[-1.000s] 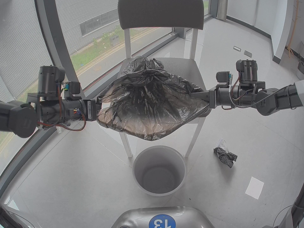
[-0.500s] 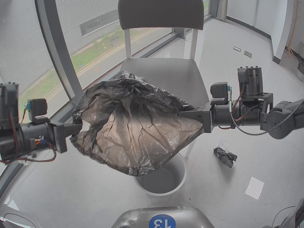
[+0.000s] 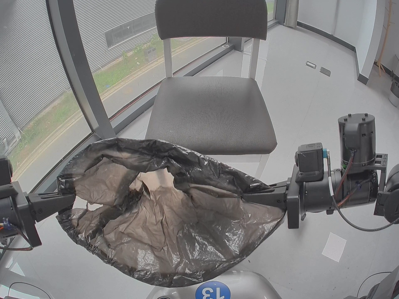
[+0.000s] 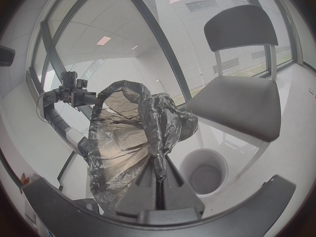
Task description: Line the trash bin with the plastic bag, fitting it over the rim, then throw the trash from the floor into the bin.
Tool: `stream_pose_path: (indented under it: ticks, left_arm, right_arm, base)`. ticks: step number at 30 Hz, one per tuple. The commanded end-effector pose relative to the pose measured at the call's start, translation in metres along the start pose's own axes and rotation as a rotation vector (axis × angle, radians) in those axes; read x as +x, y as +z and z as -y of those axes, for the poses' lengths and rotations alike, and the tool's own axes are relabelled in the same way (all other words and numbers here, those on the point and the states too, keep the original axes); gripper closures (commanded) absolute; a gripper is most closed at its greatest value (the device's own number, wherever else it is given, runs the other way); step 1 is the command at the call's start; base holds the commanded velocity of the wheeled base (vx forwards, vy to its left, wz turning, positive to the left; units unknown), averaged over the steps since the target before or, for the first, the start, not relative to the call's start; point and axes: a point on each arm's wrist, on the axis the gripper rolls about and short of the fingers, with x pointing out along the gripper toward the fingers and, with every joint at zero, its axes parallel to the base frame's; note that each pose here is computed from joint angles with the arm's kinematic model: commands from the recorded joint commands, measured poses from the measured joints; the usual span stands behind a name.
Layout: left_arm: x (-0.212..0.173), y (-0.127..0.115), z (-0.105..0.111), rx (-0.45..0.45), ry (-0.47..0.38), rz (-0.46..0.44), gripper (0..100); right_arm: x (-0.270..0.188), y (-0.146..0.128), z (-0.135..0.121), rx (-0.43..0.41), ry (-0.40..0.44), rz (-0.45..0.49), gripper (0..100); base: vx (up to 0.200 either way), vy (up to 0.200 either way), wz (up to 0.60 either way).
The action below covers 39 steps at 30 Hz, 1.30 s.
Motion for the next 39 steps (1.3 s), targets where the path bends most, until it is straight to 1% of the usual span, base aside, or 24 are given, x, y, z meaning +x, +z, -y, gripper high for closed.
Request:
stream_pose_path:
  ticks: [1, 8, 9, 12, 14, 15, 19, 22, 23, 24, 26, 28, 30, 39]
  left_arm:
    - [-0.013, -0.001, 0.003, 0.010, -0.028, 0.041, 100]
    - [-0.004, -0.006, 0.003, 0.006, -0.082, -0.015, 100]
    - [0.002, -0.006, 0.003, 0.002, -0.092, -0.041, 100]
    - [0.014, -0.004, 0.002, 0.000, -0.097, -0.074, 100]
    - [0.020, -0.002, 0.003, 0.004, -0.107, -0.081, 100]
    - [0.027, 0.000, 0.004, 0.006, -0.113, -0.088, 100]
    - [0.043, 0.004, 0.004, 0.007, -0.118, -0.103, 100]
    - [0.066, 0.008, 0.006, 0.013, -0.135, -0.126, 100]
    - [0.068, 0.008, 0.006, 0.014, -0.134, -0.129, 100]
    - [0.078, 0.011, 0.007, 0.018, -0.140, -0.134, 100]
    - [0.087, 0.015, 0.008, 0.020, -0.143, -0.143, 100]
    - [0.089, 0.016, 0.008, 0.019, -0.142, -0.144, 100]
    - [0.097, 0.016, 0.008, 0.016, -0.139, -0.165, 100]
    - [0.120, 0.010, 0.006, 0.007, -0.136, -0.229, 100]
  right_arm:
    - [-0.010, -0.008, -0.009, -0.001, 0.012, -0.007, 100]
    - [-0.007, -0.022, -0.010, 0.017, 0.019, -0.055, 100]
    - [-0.008, -0.028, -0.007, 0.030, 0.014, -0.071, 100]
    - [-0.011, -0.037, 0.000, 0.047, -0.011, -0.093, 100]
    - [-0.011, -0.040, 0.003, 0.057, -0.022, -0.103, 100]
    - [-0.010, -0.043, 0.010, 0.073, -0.039, -0.114, 100]
    - [-0.010, -0.049, 0.023, 0.095, -0.074, -0.112, 100]
    - [-0.008, -0.057, 0.044, 0.116, -0.127, -0.098, 100]
    - [-0.008, -0.059, 0.046, 0.119, -0.131, -0.100, 100]
    - [-0.007, -0.063, 0.056, 0.125, -0.153, -0.094, 100]
    - [-0.006, -0.068, 0.065, 0.142, -0.172, -0.095, 100]
    - [-0.005, -0.070, 0.067, 0.146, -0.175, -0.096, 100]
    - [-0.001, -0.076, 0.075, 0.164, -0.187, -0.113, 100]
    - [0.011, -0.095, 0.096, 0.183, -0.201, -0.143, 100]
  base:
    - [0.000, 0.000, 0.00]
    - [0.000, 0.000, 0.00]
    - [0.000, 0.000, 0.00]
    - [0.000, 0.000, 0.00]
    - [0.000, 0.000, 0.00]
    - [0.000, 0.000, 0.00]
    - [0.000, 0.000, 0.00]
    - [0.000, 0.000, 0.00]
    - [0.000, 0.000, 0.00]
    - [0.000, 0.000, 0.00]
    - [0.000, 0.000, 0.00]
    - [0.000, 0.000, 0.00]
    - [0.000, 0.000, 0.00]
    - [0.000, 0.000, 0.00]
